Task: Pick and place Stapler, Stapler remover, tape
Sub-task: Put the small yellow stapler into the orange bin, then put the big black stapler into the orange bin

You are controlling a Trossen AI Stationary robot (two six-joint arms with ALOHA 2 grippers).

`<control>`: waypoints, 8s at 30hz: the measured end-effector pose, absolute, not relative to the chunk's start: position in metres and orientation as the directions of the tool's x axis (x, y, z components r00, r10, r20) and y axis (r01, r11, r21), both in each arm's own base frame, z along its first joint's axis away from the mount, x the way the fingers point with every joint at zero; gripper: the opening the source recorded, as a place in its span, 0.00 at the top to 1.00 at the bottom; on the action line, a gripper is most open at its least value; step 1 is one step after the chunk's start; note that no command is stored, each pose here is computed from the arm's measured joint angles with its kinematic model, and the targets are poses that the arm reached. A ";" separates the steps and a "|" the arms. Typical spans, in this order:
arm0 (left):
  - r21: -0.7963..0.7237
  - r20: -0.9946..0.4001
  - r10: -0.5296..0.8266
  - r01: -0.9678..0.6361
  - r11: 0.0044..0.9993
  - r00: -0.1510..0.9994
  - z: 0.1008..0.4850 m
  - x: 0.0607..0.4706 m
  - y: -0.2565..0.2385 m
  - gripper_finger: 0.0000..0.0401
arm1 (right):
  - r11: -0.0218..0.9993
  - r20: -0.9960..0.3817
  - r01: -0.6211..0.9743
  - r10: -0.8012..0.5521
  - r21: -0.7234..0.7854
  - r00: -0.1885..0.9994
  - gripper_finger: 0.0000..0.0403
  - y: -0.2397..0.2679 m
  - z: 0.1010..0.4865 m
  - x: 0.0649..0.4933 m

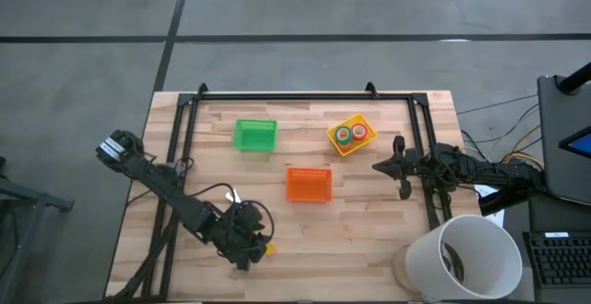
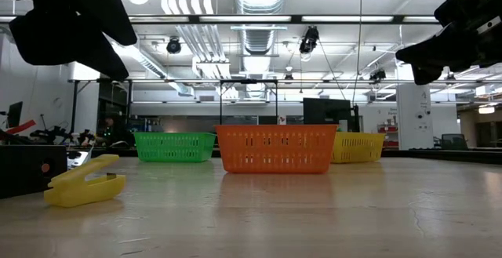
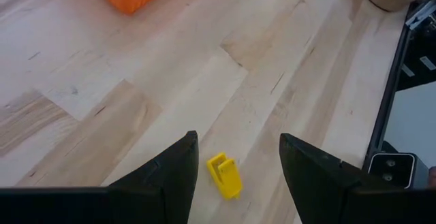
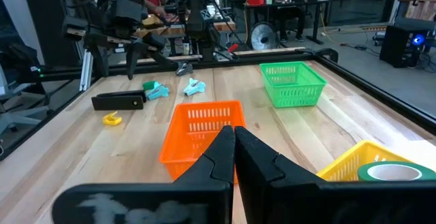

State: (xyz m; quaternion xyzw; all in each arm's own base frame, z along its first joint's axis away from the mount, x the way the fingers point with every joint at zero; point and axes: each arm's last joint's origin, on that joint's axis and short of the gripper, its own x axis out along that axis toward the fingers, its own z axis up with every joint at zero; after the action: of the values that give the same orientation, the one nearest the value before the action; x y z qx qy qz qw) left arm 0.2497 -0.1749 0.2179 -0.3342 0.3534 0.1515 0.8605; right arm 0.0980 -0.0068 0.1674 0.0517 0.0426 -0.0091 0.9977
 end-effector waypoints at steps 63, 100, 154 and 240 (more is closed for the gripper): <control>-0.288 -0.883 0.031 -0.594 0.751 0.467 0.157 0.292 -0.210 0.67 | 0.994 -0.086 0.023 -0.014 0.102 0.996 0.98 -0.007 0.167 0.098; -0.145 -0.730 0.196 -0.428 0.892 0.655 0.218 0.354 -0.170 0.79 | 0.994 -0.086 0.023 -0.014 0.102 0.996 0.98 -0.007 0.167 0.098; 0.106 -0.720 0.450 -0.557 0.824 0.529 0.192 0.376 -0.058 0.81 | 0.994 -0.086 0.023 -0.014 0.102 0.996 0.98 -0.007 0.167 0.098; -0.149 -0.857 0.200 -0.600 0.786 0.475 0.196 0.281 -0.190 0.88 | 0.994 -0.086 0.023 -0.014 0.102 0.996 0.98 -0.007 0.167 0.098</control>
State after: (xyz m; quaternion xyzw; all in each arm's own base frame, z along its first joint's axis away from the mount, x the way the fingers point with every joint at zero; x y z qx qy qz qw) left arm 0.2813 -0.1901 0.1962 -0.2209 0.4522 0.2411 0.8298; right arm 0.0980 -0.0068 0.1674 0.0517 0.0426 -0.0091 0.9977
